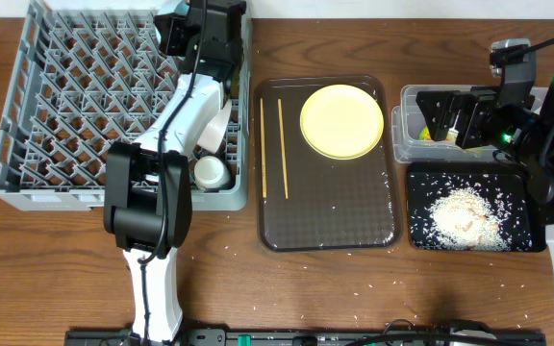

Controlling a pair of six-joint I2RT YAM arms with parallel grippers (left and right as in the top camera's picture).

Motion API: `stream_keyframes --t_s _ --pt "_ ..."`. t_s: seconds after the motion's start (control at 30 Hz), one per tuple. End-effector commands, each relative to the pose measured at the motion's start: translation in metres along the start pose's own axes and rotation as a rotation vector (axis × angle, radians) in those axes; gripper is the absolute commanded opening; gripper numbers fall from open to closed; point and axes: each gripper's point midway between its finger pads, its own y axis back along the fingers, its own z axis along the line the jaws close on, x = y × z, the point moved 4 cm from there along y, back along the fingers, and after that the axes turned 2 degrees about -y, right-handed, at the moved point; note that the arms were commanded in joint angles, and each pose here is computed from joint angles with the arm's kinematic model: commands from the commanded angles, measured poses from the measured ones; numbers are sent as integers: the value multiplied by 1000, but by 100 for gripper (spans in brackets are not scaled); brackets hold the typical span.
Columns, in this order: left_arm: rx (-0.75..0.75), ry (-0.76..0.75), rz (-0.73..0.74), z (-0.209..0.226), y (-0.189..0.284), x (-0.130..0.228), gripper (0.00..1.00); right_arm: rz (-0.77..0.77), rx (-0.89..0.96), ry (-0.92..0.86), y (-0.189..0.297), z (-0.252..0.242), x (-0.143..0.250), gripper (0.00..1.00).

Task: Sort waste into correct bins and load items into the dishwasher
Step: 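Set blue bowl upright in rack back row and open left gripper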

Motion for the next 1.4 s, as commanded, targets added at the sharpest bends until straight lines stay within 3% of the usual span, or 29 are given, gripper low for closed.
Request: stream_keyframes --t_s 0.0,0.6,1.37 --pt "-22 55 7 1 0 1 8 -8 5 14 2 -1 -3 99" --pt "15 -20 34 -36 -14 27 8 -8 5 14 2 -1 -3 99" --pt "74 -104 22 -59 10 27 10 -8 5 14 2 -1 -3 99"
